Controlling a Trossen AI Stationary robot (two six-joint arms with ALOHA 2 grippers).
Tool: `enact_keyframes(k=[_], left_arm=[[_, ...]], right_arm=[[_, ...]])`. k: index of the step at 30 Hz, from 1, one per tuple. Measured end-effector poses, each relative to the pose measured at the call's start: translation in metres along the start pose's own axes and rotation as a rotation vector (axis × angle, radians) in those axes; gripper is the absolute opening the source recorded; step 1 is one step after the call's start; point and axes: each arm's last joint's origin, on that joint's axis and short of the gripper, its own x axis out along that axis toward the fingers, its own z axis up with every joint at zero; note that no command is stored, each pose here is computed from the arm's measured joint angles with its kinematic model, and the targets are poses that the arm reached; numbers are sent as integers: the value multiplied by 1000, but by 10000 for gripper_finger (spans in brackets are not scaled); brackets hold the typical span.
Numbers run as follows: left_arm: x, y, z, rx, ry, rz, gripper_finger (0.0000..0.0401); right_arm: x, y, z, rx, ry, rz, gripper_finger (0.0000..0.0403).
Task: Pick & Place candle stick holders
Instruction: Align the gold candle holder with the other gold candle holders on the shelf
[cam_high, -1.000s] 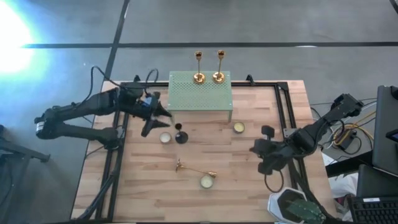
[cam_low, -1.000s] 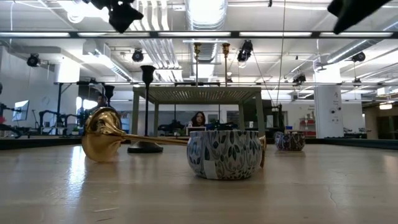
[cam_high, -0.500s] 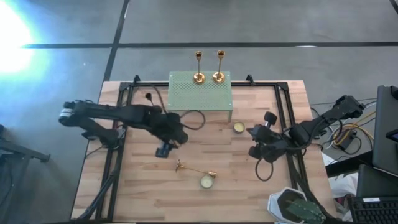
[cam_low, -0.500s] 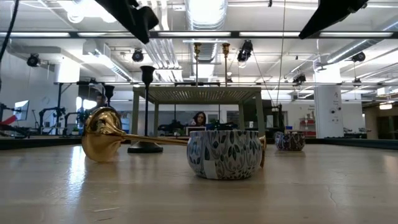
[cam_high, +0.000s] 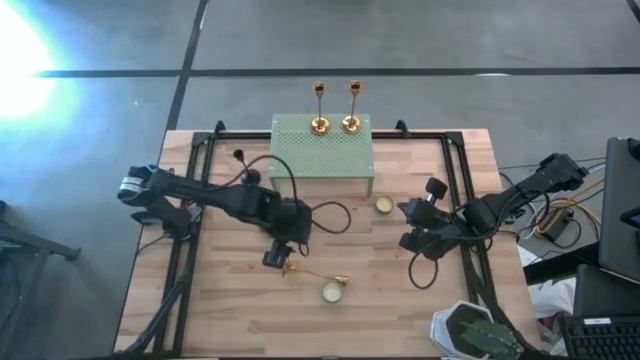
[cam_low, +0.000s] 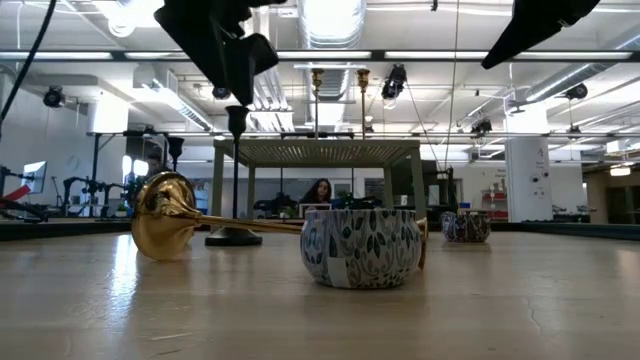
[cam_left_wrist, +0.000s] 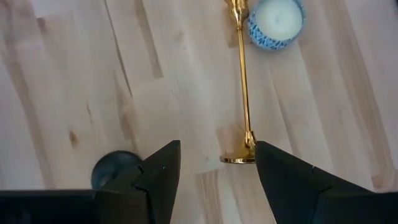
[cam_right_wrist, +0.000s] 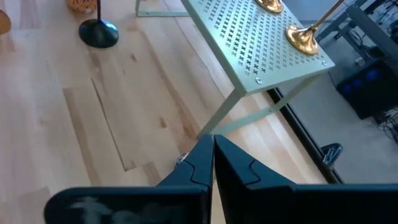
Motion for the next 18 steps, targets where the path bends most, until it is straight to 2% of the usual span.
enact_keyframes(k=[10,18], left_arm=[[37,-18,10,46,29,-31,210],[70,-26,12,33,91,-47,210]], right_arm=[[0,0,0,1,1,0,8],[1,0,-2,-4,4,-3,9]])
